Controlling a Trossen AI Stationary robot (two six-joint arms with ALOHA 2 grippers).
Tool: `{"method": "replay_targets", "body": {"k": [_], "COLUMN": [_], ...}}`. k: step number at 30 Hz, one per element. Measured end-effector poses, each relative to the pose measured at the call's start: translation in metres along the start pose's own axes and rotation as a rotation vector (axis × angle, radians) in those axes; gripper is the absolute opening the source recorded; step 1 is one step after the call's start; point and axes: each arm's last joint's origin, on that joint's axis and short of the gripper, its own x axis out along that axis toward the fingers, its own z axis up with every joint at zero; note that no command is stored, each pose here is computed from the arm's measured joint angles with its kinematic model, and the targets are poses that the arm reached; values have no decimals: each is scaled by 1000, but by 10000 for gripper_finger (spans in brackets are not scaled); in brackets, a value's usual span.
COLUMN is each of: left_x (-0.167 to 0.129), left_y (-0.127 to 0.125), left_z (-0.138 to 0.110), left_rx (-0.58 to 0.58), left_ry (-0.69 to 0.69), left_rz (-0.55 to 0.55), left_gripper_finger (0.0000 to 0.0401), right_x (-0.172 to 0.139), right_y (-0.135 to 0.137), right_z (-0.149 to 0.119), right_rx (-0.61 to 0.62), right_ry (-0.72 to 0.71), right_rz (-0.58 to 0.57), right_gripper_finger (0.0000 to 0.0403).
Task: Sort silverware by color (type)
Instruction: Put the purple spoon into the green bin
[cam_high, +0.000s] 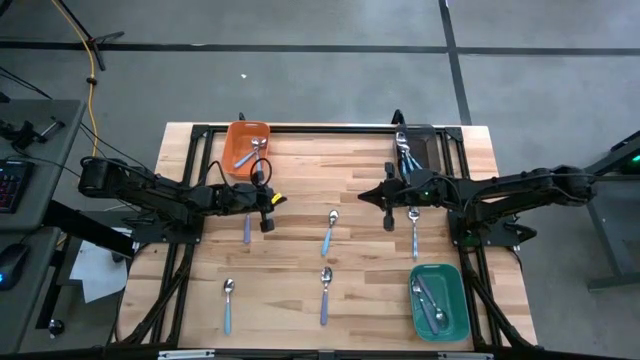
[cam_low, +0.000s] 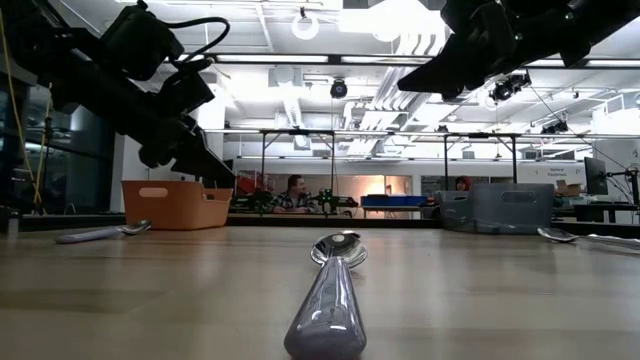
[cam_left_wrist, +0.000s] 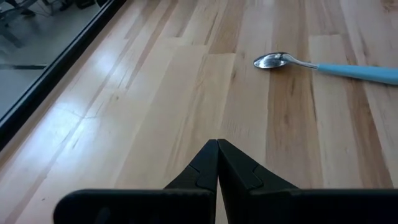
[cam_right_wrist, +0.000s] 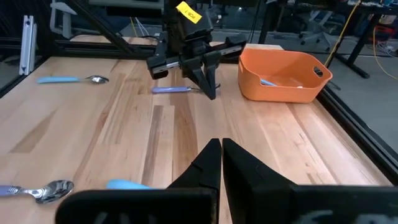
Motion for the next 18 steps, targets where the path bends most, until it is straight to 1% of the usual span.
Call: {"method": "replay_targets", "body": {"k": [9,13,18], "left_x": [0,0,0], "left_y": [0,0,1], "left_z": [-2,1,9], "left_rx": [-10,3,48], "left_ry": [18,-12,-72], "left_rz": [-7,-4,2], "left_gripper_finger": [0,0,0], "right_x": [-1,-8,-20], "right_y": [3,9,14], "right_z": [1,7,16], "right_rx": [17,-54,-69], "right_ry": [-4,-44,-105], "right_rz": [16,40,62], "right_gripper_finger": [0,0,0]}}
